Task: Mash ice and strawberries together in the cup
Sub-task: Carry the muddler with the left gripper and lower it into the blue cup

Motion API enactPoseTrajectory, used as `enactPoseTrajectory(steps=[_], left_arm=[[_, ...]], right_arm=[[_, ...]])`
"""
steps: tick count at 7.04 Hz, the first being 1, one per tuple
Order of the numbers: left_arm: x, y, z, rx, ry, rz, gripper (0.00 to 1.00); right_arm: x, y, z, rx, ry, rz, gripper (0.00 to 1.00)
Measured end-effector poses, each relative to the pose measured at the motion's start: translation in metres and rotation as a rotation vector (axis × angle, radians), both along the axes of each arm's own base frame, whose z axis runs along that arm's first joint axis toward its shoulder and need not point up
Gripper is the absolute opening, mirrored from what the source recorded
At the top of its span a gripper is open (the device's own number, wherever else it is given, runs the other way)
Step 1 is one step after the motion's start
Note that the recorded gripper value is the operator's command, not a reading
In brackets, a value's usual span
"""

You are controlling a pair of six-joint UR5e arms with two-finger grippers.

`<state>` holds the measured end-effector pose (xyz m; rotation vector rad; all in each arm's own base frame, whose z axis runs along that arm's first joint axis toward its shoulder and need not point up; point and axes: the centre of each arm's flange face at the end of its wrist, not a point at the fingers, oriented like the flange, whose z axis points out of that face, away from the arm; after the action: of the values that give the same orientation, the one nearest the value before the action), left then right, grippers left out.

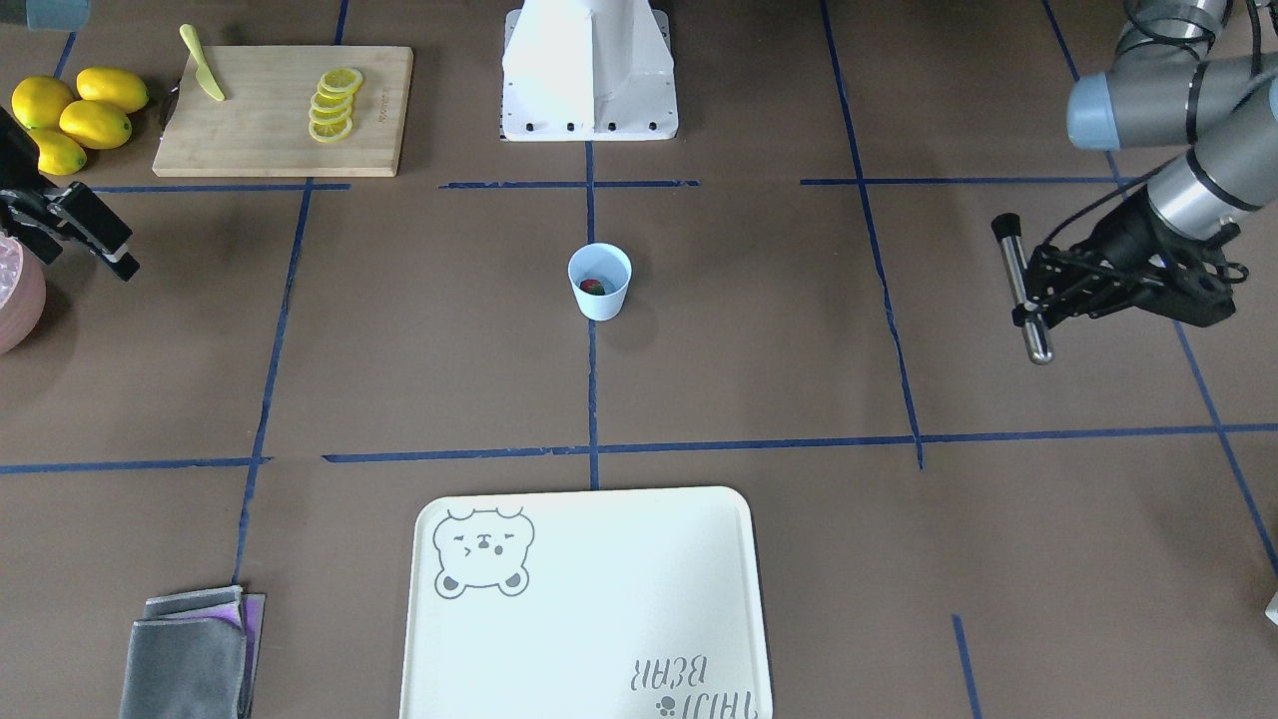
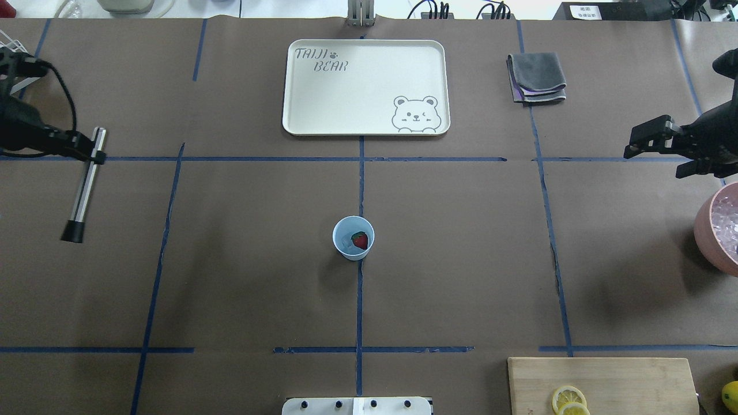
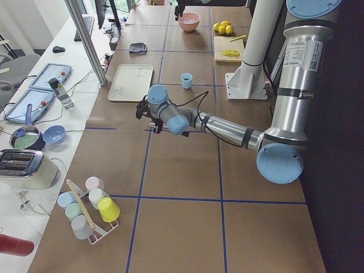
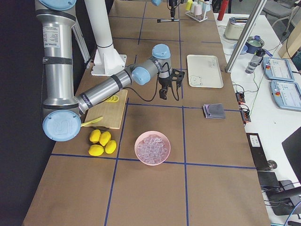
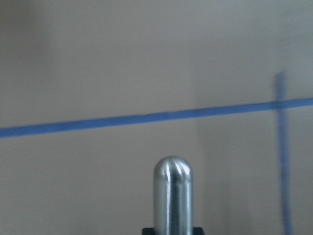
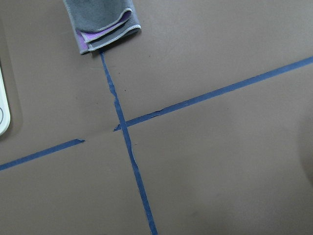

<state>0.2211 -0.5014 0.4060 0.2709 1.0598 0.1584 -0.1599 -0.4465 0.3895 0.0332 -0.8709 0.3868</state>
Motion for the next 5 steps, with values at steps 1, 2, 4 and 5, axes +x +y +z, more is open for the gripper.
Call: enactPoseTrajectory(steps=[1, 2, 4, 5], left_arm=[[0.046, 0.017, -0.071, 0.117, 0.032, 0.014, 0.0], [0.097, 0.035, -0.136, 0.211, 0.069, 0.041, 0.01], [0.166, 0.071, -0.238, 0.398, 0.142, 0.041, 0.01], [0.191, 0.091, -0.267, 0.549, 0.145, -0.043, 0.01]], right_arm=[[-0.001, -0.001, 0.0, 0.0, 0.0, 0.0, 1.0], [-0.001, -0.002, 0.001, -0.001, 0.001, 0.0, 1.0], [-0.002, -0.003, 0.001, -0.001, 0.002, 0.0, 1.0], [-0.002, -0.003, 0.001, -0.001, 0.002, 0.0, 1.0]])
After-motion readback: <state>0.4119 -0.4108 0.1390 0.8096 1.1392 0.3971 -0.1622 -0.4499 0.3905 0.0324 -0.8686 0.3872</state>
